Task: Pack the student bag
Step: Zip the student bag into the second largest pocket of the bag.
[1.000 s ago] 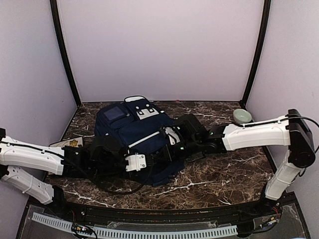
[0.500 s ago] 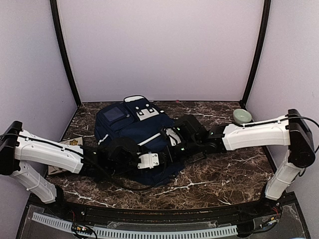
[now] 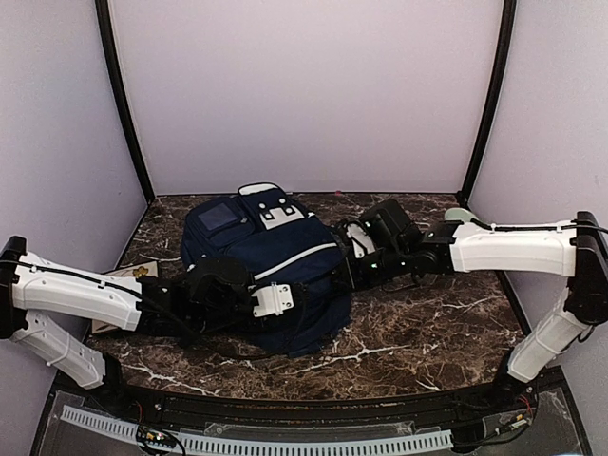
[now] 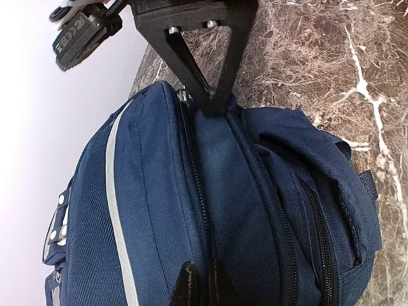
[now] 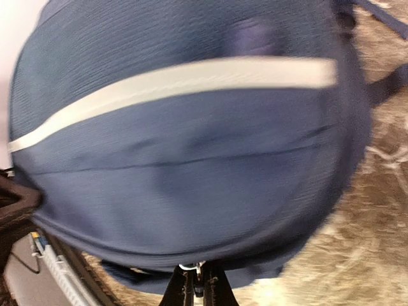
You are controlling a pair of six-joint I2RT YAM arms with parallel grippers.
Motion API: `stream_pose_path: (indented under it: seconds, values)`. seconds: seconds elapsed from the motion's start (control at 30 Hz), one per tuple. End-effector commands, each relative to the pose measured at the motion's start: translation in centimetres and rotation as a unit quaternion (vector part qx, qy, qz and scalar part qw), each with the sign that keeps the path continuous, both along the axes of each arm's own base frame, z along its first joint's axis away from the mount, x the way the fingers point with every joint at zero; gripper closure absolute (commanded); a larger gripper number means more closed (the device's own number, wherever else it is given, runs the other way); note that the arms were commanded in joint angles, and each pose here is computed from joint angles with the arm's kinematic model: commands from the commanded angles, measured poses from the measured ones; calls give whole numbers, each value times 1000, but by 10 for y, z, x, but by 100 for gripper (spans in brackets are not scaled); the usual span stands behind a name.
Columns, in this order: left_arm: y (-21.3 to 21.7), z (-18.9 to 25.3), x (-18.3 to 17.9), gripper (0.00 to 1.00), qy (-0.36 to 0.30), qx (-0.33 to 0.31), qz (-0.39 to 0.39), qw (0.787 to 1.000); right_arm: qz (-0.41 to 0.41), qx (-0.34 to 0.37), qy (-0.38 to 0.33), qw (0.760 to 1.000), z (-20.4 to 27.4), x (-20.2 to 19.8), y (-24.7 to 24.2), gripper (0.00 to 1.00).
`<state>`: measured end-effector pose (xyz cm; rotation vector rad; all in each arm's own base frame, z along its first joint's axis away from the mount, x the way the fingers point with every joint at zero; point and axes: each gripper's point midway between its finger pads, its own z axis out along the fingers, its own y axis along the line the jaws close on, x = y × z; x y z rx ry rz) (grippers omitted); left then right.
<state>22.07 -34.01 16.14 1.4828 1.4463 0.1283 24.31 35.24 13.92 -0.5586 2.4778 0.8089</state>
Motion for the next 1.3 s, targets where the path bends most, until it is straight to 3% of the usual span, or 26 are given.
stream_pose_path:
  seconds: [0.0,0.17,0.37,0.47,0.57,0.6,0.7,0.73,0.8,0.9,1.0,1.1,1.17,1.27]
  values:
    - [35,-9,-12,100,34,34,7,999,-97,-172,-33,980,-19,36,-103,100]
    - [42,-18,-33,100,69,63,-38,995,-115,-227,-54,966,-11,69,-135,100]
    - [52,-39,-44,100,93,102,-57,989,-120,-261,-102,952,12,140,-145,100]
    - [51,-41,-50,100,105,94,-67,988,-62,-233,-123,963,20,154,-114,100]
    - [44,-26,-48,100,111,54,-56,991,24,-170,-124,977,16,136,-68,100]
    - [41,-17,-47,94,112,31,-48,992,52,-157,-126,978,12,124,-55,100]
    - [39,27,-33,31,121,-90,1,989,103,-137,-128,977,-4,95,-30,100]
    - [46,46,-22,18,127,-147,29,981,113,-128,-120,978,-11,87,-25,100]
    - [68,83,3,7,152,-261,82,950,124,-111,-102,981,-24,77,-19,100]
    - [115,107,40,11,179,-360,184,897,124,-107,-87,983,-37,68,-14,100]
    - [181,65,79,27,197,-350,360,842,132,-95,-84,983,-42,56,-5,100]
    - [244,3,88,40,253,-332,522,744,139,-87,-84,983,-43,43,5,100]
    - [250,-27,84,46,304,-348,544,700,146,-83,-88,982,-41,34,13,100]
    - [235,-59,85,51,341,-383,523,681,157,-73,-94,980,-36,18,27,100]
